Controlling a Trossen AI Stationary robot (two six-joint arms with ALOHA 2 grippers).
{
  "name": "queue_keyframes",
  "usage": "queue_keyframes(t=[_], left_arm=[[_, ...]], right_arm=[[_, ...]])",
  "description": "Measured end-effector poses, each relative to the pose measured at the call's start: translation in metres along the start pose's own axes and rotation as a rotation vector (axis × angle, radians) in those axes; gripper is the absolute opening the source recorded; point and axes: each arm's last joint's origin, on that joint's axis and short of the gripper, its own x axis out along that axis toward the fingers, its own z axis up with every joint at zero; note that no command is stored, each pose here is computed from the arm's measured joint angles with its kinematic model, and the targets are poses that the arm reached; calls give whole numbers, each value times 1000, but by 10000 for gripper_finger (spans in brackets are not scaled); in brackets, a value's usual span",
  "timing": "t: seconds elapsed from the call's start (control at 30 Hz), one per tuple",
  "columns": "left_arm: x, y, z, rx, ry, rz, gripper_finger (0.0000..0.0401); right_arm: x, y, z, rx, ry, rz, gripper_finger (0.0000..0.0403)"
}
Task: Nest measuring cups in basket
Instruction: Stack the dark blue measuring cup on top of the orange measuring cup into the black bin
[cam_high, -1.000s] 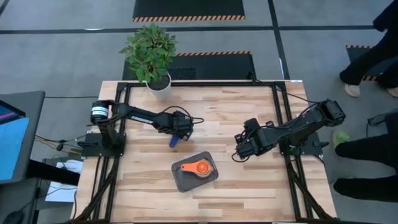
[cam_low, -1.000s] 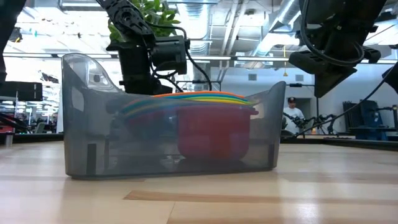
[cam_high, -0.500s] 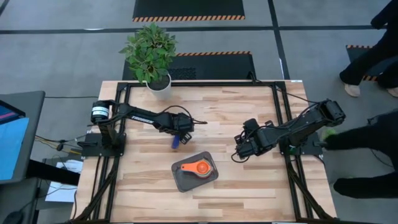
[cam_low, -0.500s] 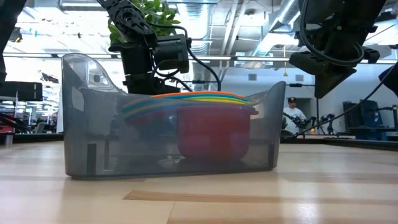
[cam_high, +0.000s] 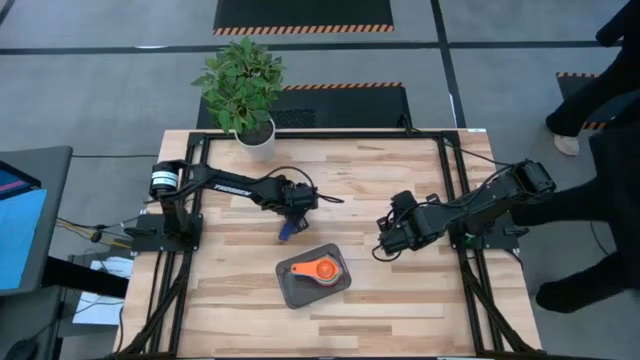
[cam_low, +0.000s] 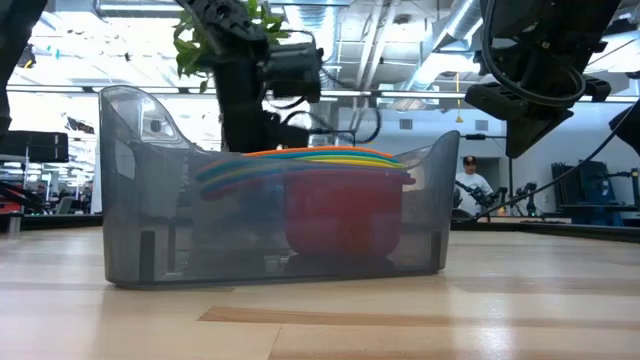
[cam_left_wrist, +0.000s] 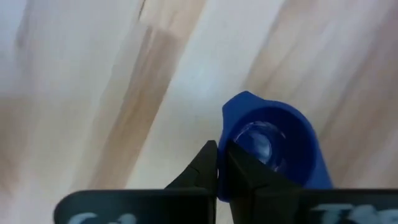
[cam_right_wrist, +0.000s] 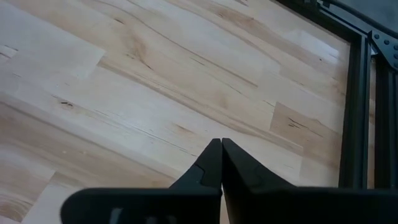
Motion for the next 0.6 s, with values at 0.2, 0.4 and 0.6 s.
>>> queue_keyframes(t=[0.2,0.4,0.6], left_arm=[[-36,0,30,161,-52,-1,0],[-77,-11,44,342,-73,-11,0],[-98,-42,36,487,-115,-40,0]], right_arm=[[0,0,0,0,0,0,23],[0,-5,0,-30,1,-38,37],[-1,-19,1,20,-36,-156,34]])
